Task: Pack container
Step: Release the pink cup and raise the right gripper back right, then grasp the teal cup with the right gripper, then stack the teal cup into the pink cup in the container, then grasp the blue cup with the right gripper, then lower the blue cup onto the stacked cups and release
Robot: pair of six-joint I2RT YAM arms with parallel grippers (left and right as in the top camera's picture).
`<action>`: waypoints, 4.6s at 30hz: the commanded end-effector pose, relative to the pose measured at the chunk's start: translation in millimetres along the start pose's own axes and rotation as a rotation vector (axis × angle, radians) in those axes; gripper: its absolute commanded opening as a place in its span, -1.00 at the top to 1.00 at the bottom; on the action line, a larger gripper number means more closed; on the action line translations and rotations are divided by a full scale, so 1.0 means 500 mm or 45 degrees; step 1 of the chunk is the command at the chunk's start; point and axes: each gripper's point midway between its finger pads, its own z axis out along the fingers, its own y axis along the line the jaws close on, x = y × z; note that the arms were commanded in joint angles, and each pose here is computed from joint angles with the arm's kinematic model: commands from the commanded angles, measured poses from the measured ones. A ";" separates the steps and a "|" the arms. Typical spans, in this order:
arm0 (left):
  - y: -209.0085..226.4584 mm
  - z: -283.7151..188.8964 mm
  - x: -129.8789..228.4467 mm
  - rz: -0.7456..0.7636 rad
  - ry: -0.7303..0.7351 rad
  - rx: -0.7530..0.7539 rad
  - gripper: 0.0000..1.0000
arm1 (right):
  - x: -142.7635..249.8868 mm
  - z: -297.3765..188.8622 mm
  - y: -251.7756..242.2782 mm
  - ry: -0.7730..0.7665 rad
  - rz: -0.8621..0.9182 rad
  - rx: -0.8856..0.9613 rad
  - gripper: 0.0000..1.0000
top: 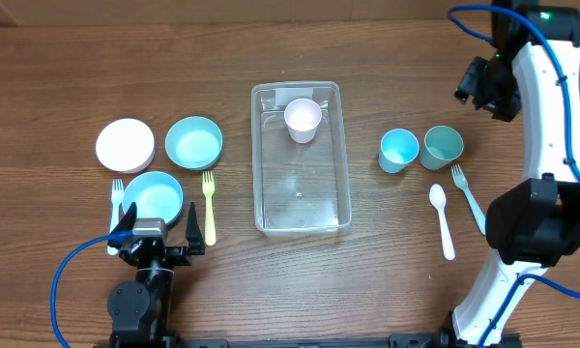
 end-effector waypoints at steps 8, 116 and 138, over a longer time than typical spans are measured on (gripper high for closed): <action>-0.001 0.000 0.000 0.023 -0.007 0.006 -1.00 | 0.028 0.006 -0.020 0.106 -0.205 -0.068 -0.15; -0.001 0.000 0.000 0.023 -0.007 0.006 -1.00 | 0.179 0.156 0.119 0.204 -0.442 -0.196 -0.59; -0.001 0.000 0.000 0.023 -0.007 0.006 -1.00 | 0.142 -0.302 0.245 -0.363 -0.560 -0.551 0.92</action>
